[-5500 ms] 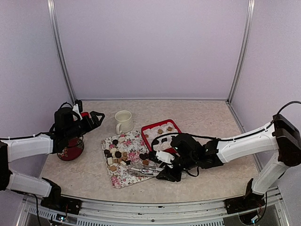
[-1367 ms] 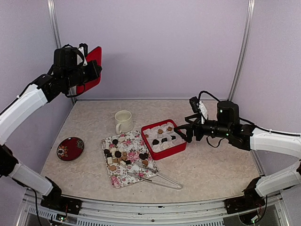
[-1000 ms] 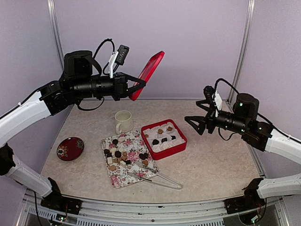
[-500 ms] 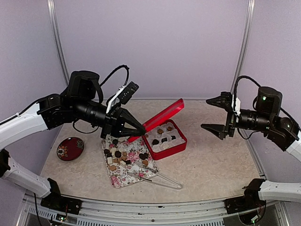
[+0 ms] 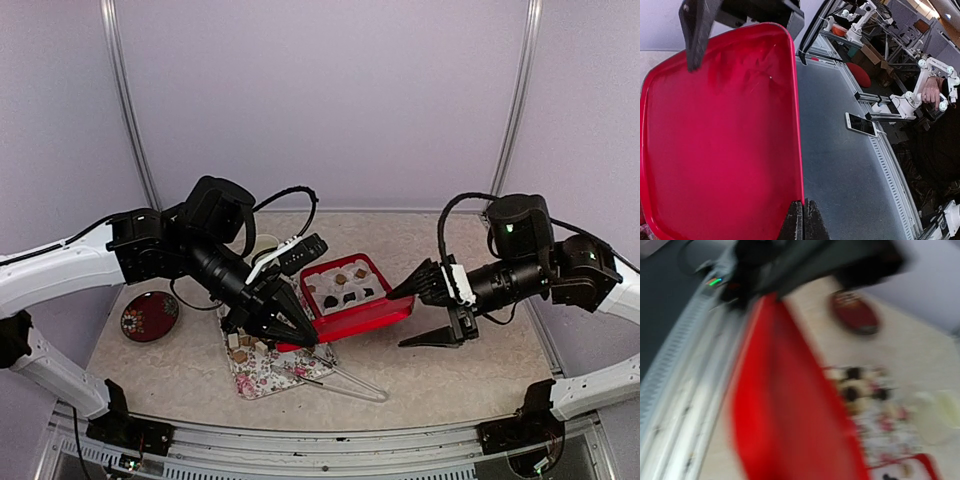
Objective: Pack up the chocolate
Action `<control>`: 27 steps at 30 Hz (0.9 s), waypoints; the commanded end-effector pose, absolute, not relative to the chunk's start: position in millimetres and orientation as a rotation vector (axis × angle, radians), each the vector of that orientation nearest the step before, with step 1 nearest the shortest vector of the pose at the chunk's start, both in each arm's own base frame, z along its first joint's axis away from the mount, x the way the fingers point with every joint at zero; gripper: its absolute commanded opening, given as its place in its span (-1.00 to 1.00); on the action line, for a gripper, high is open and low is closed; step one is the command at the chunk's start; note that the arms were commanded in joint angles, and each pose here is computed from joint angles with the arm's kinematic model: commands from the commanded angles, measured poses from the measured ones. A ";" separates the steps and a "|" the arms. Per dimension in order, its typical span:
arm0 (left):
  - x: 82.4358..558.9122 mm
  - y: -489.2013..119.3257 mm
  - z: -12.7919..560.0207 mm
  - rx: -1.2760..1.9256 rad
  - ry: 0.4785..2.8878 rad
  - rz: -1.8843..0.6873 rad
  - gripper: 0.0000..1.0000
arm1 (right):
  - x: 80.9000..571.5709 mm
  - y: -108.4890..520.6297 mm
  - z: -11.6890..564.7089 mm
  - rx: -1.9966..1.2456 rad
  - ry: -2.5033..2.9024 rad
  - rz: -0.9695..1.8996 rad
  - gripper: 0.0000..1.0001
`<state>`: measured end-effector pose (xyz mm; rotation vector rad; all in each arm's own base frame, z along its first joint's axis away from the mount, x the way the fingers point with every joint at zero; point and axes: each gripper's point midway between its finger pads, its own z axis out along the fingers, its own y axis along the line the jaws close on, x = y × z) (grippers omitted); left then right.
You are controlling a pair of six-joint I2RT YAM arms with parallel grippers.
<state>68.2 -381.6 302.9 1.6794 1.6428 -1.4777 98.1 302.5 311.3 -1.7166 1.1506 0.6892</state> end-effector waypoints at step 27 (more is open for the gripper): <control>216.5 -278.7 384.0 0.828 1.505 -0.987 0.98 | 151.6 303.1 345.5 -1.187 1.334 0.936 -1.00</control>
